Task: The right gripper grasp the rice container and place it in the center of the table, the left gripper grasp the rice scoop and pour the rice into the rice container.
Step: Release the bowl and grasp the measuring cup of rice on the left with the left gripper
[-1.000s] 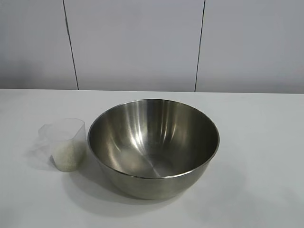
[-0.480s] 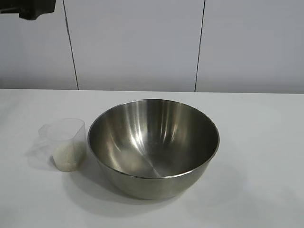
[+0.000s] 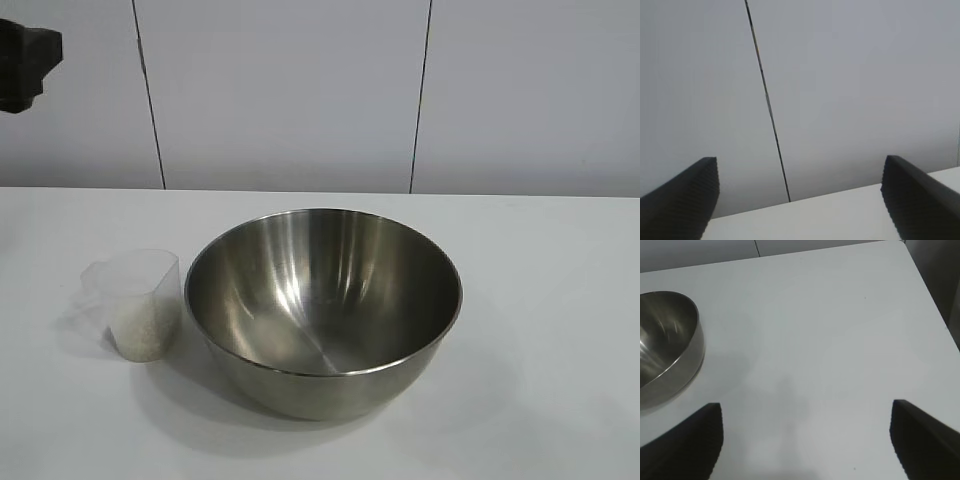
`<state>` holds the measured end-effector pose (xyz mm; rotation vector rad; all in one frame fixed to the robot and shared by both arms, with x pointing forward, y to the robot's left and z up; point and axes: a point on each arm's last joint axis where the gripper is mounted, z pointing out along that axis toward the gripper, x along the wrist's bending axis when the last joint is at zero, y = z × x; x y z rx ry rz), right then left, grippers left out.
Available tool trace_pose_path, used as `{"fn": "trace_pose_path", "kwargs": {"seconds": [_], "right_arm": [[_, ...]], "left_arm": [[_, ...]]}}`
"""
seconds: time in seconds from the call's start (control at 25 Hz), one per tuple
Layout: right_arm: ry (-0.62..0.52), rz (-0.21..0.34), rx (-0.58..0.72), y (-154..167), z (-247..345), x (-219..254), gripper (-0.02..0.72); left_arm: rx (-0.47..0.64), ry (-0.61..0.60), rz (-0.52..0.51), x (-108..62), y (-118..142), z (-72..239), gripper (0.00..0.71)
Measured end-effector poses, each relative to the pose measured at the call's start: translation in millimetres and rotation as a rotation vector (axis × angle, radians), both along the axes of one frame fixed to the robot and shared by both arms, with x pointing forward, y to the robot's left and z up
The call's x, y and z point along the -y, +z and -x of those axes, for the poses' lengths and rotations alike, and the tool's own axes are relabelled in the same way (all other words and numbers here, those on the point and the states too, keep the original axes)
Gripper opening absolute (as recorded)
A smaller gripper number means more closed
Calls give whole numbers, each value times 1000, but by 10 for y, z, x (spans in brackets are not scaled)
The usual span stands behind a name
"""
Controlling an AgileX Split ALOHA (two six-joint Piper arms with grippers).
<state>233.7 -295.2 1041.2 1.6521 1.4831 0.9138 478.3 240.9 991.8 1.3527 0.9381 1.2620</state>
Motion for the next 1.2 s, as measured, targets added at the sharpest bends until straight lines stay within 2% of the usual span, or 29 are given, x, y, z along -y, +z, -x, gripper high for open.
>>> {"fn": "trace_pose_path", "kwargs": {"seconds": [0.16, 0.28, 0.44, 0.68, 1.2], "right_arm": [[0, 0, 2, 2, -1, 0, 622], [0, 0, 2, 2, -1, 0, 622], [0, 0, 2, 2, -1, 0, 622], [0, 0, 2, 2, -1, 0, 622], [0, 0, 2, 2, -1, 0, 622]], "left_arm": [[-52, 9, -20, -78, -217, 225, 626], [-105, 17, -41, -129, -351, 362, 588], [-202, 21, -83, -158, -567, 442, 566], [-385, 19, -143, -144, -960, 397, 544], [-503, -43, -225, -25, -1380, 161, 517]]}}
